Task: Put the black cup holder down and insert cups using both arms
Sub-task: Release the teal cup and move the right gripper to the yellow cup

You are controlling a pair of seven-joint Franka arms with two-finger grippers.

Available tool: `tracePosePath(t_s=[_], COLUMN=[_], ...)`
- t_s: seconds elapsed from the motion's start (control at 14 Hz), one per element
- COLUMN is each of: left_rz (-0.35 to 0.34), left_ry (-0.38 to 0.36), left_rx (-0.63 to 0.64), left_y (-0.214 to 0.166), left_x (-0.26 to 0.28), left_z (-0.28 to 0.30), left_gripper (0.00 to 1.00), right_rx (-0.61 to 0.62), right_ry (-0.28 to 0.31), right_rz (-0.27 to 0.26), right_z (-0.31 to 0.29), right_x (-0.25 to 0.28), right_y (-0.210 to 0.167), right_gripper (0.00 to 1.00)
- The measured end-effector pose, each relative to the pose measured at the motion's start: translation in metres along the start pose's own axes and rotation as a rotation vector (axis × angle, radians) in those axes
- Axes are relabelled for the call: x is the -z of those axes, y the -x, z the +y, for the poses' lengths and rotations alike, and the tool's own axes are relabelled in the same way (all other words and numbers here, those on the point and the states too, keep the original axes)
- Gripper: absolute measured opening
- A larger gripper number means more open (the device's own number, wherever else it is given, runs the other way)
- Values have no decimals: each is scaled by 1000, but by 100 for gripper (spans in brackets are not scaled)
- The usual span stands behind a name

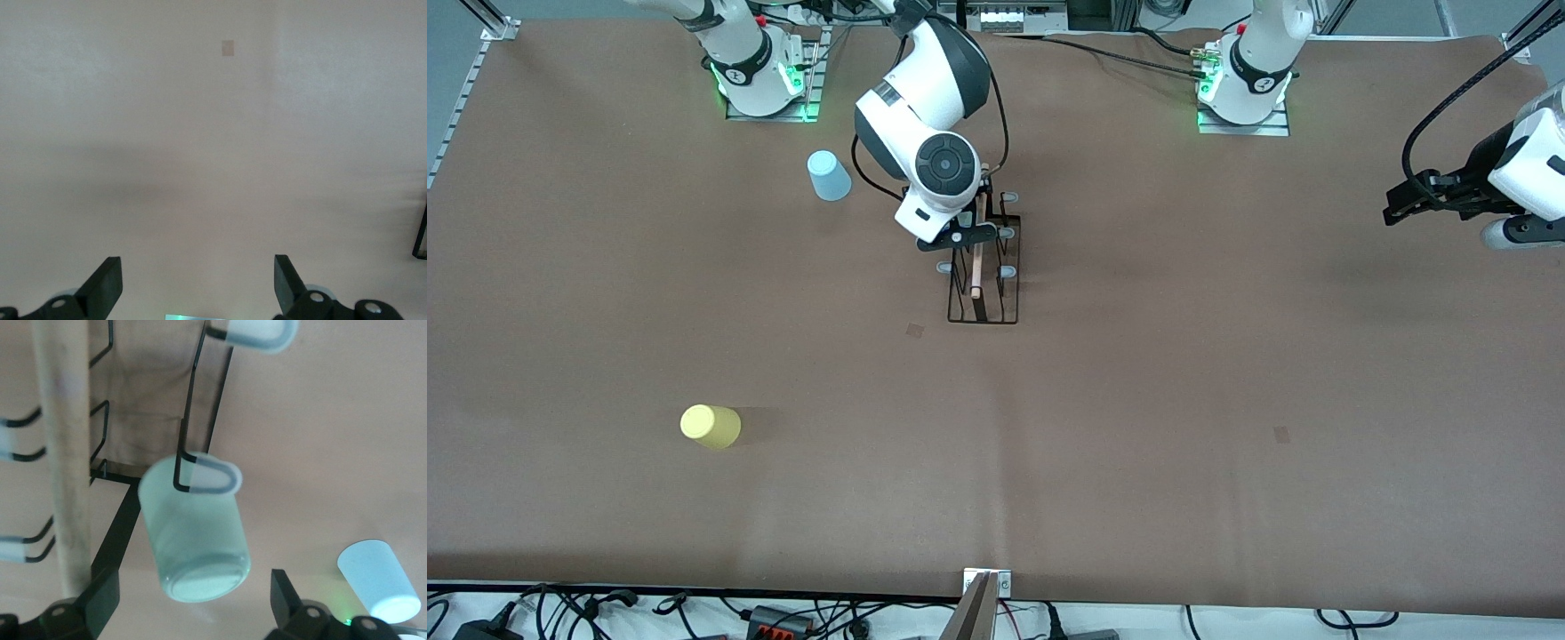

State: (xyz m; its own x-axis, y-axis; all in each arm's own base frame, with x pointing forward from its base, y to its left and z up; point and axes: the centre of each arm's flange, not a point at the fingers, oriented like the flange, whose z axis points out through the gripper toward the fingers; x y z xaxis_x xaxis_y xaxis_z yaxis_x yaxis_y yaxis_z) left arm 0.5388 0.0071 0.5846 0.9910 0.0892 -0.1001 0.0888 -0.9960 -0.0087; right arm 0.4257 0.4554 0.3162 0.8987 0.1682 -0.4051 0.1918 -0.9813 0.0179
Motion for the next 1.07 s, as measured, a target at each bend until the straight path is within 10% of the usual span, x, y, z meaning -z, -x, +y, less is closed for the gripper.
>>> tracePosePath(t_s=[0.5,1.07], left_rz=[-3,-5], left_ry=[0,0], left_rx=[0,0], left_y=[0,1], left_x=[0,0], left_z=[0,0], left_gripper=[100,100], right_rx=[-166,-413], right_ry=[-45,-63], right_rz=[84,337], right_z=[90,308], right_x=[123,112], right_y=[-11,-142], right_gripper=[100,100])
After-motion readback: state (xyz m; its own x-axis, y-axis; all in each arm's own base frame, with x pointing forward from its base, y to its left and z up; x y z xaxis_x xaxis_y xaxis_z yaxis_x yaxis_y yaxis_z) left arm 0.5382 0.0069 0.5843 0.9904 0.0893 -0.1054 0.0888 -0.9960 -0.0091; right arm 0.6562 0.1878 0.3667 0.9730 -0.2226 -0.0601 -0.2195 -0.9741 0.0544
